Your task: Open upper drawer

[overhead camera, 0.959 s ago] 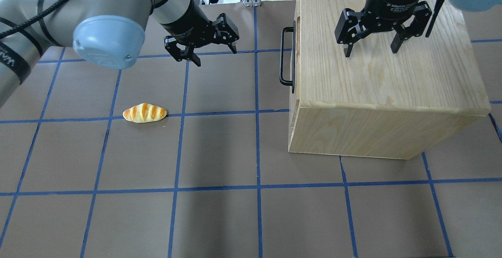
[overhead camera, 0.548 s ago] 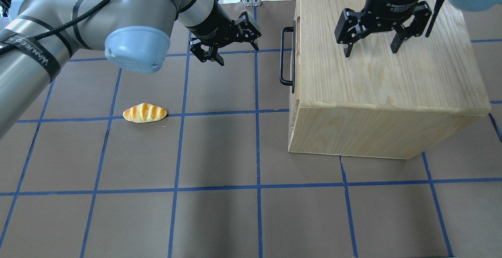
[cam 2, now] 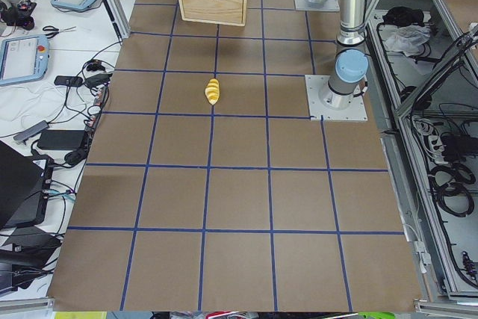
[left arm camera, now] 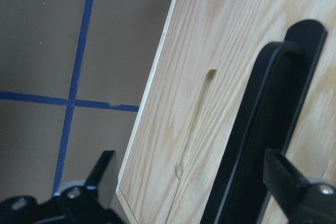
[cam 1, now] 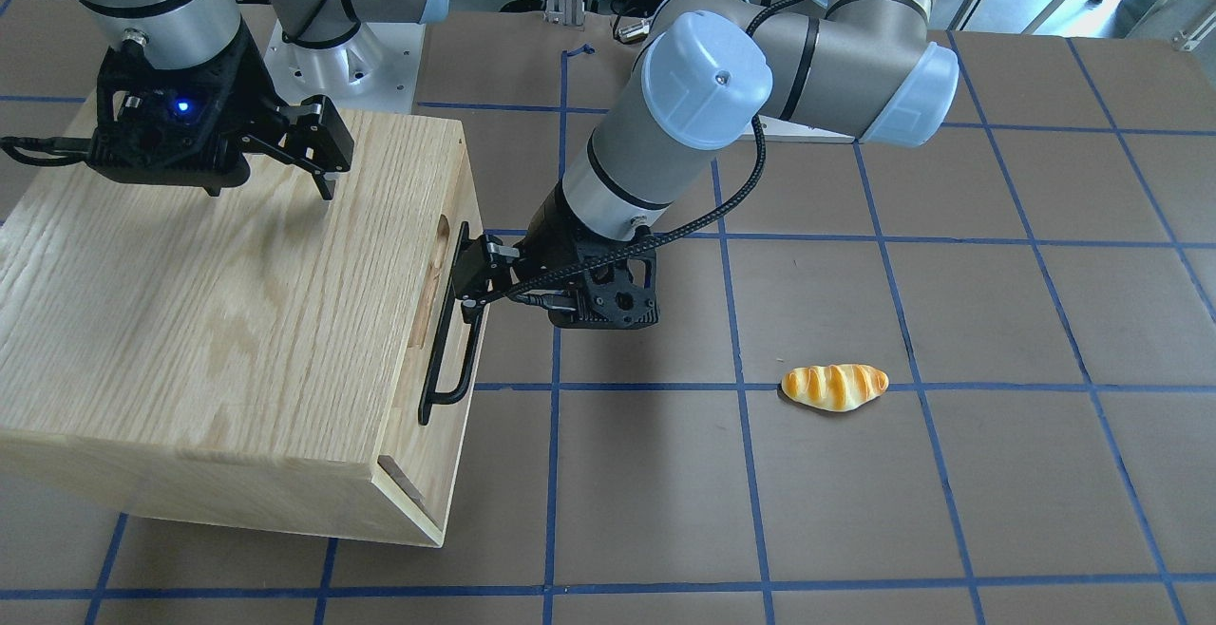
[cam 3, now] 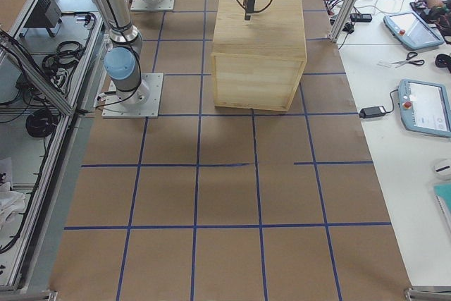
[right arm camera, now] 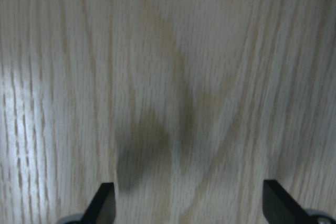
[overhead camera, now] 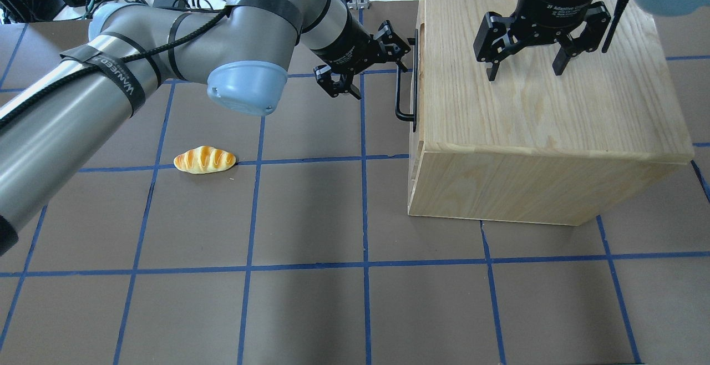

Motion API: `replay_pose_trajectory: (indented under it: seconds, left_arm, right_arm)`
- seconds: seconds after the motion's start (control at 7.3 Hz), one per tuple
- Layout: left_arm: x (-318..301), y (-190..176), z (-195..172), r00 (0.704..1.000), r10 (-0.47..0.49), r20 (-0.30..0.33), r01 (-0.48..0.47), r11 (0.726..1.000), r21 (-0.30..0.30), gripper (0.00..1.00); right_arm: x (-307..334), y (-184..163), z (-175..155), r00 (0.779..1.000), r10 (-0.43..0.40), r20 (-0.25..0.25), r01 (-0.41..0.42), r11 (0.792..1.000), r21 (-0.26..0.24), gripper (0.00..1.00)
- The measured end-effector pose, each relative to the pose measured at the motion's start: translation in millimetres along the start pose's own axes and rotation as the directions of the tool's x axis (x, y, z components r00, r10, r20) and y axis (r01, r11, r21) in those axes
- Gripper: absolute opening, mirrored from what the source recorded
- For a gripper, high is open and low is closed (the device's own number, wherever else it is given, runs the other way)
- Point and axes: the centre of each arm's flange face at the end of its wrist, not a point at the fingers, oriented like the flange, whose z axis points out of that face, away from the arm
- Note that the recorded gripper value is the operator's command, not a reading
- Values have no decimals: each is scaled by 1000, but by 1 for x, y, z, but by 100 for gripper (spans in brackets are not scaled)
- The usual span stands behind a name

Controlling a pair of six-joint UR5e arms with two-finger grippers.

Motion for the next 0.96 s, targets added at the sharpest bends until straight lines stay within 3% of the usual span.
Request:
replay_pose_trajectory:
  seconds: [0.96]
  left_arm:
    - [-3,2,15,999,43,32,-43,999,-12,99]
  right_arm:
    - [-1,0,0,1000,-1,0,1,1000,0,100]
